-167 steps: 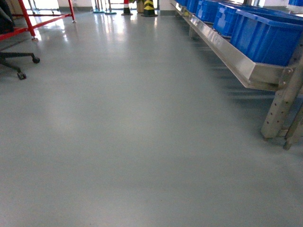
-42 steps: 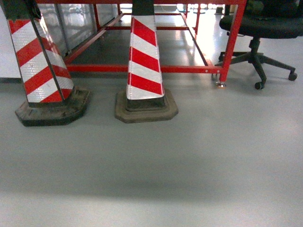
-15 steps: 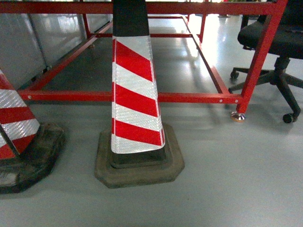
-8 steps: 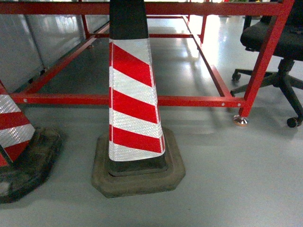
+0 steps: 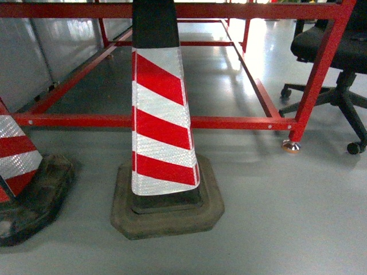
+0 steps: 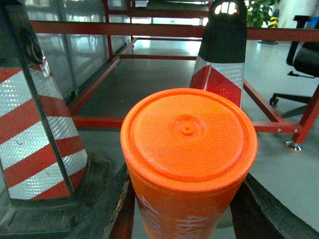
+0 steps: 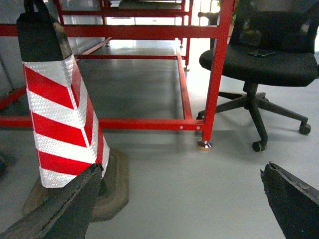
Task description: Pick capacitor and pack into box
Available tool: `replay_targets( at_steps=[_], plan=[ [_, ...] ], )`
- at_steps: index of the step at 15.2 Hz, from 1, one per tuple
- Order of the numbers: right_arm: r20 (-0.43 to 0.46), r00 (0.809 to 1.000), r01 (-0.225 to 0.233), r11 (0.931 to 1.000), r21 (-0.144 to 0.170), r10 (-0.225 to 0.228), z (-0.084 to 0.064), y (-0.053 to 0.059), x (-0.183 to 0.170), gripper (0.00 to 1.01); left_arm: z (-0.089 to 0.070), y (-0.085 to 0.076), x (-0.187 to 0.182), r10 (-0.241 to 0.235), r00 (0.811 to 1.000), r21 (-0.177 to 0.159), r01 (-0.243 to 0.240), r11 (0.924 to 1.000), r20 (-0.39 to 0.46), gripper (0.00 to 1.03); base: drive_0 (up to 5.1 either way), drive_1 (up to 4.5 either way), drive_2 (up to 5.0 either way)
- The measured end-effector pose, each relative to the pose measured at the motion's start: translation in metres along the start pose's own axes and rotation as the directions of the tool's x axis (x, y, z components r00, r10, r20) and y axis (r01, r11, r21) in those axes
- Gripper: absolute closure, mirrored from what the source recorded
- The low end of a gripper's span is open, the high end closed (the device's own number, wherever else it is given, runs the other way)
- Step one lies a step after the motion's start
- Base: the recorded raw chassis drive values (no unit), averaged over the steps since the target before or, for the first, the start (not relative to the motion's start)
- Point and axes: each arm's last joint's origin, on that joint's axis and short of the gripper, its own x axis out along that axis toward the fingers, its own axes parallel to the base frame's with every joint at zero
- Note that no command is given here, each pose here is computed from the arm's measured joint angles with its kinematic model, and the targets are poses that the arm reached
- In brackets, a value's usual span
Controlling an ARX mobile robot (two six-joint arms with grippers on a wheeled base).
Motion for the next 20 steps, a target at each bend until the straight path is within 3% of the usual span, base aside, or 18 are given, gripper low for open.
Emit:
replay_targets(
  at_steps=[20],
  plan=[
    [0.001, 1.0, 0.0, 1.0, 0.0, 0.0, 0.0001, 0.0, 0.0, 0.03, 0.0001, 0.0, 0.0, 0.001, 1.0, 0.011, -0.001, 0.9999, 0.001, 0.6, 0.0, 0.0, 0.0]
  ],
)
